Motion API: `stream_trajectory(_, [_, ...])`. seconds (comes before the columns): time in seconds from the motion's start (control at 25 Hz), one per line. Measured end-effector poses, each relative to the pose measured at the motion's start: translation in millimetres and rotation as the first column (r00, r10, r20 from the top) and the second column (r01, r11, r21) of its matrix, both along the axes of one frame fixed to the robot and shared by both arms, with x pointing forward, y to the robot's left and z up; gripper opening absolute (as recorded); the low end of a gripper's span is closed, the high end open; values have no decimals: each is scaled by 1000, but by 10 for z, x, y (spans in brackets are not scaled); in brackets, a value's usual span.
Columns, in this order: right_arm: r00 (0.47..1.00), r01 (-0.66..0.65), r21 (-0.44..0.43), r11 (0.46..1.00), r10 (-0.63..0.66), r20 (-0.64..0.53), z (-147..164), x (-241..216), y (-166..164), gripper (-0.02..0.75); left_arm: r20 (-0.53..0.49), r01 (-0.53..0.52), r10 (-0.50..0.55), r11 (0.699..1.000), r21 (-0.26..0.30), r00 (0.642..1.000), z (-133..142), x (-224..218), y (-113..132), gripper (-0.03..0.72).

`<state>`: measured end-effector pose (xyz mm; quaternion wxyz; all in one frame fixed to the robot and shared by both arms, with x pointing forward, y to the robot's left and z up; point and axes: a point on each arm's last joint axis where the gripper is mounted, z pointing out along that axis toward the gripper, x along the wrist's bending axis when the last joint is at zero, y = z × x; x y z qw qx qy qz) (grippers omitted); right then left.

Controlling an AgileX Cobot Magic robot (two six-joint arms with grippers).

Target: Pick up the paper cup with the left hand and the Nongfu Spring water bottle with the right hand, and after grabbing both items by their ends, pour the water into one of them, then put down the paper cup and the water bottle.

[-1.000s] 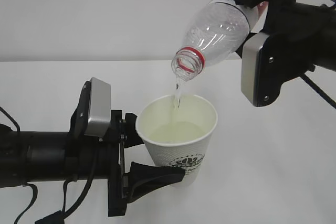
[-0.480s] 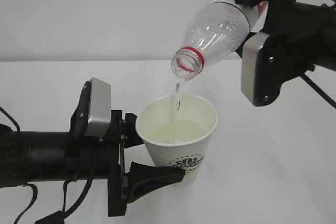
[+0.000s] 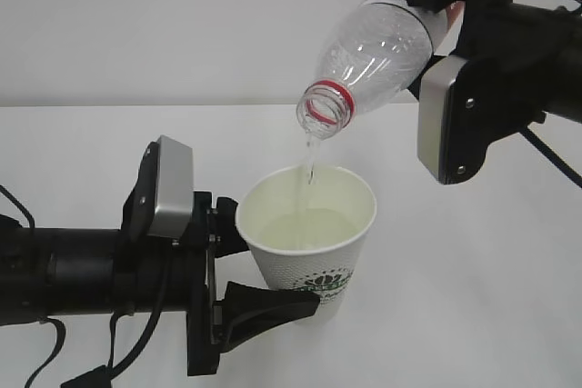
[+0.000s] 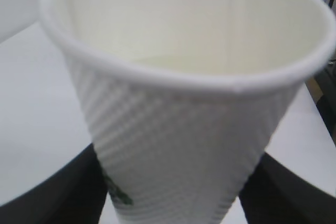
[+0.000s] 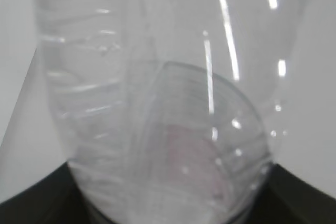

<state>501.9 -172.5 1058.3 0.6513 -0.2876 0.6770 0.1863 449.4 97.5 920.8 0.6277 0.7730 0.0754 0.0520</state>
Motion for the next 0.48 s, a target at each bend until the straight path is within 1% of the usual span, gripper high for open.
stream_trajectory(0.48, [1000,0,0,1000,0,3,2,0,0,503,0,0,0,1000,1,1000,-1,0,0,528])
